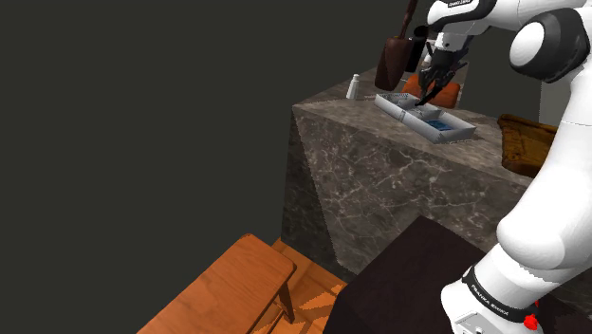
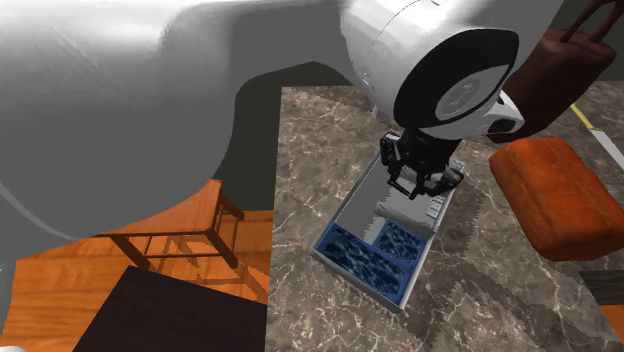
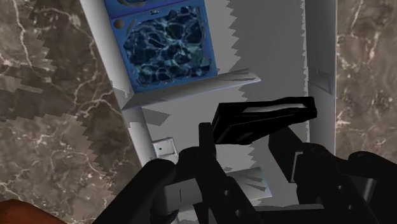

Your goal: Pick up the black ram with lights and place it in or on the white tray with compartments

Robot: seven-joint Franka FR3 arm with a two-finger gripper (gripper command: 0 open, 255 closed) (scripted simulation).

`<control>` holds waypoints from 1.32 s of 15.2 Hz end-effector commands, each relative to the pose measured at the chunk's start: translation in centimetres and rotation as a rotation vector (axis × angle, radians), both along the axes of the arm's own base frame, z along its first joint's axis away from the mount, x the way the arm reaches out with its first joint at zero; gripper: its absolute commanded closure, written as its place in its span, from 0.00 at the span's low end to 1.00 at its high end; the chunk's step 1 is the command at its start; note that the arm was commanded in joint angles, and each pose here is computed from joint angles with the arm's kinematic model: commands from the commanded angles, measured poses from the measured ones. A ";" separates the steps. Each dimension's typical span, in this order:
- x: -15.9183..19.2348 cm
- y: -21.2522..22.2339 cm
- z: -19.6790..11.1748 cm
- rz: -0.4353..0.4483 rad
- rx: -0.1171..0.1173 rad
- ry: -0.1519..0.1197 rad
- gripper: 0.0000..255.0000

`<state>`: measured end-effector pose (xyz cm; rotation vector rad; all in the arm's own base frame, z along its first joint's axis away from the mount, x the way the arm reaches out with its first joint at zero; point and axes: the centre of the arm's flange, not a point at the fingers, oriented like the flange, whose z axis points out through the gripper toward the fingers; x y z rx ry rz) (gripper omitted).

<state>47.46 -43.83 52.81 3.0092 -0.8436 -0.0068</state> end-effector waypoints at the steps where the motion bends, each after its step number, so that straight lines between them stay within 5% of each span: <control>1: 0.0 0.0 -1.1 0.000 0.000 0.000 1.00; 9: 0.0 0.0 -5.6 0.000 0.000 0.000 1.00; 17: 0.0 0.0 -5.6 0.000 0.000 0.000 1.00; 18: 0.0 -0.1 -5.7 0.000 0.000 -0.001 0.00; 20: 0.1 -0.2 -5.8 0.000 0.000 0.000 0.00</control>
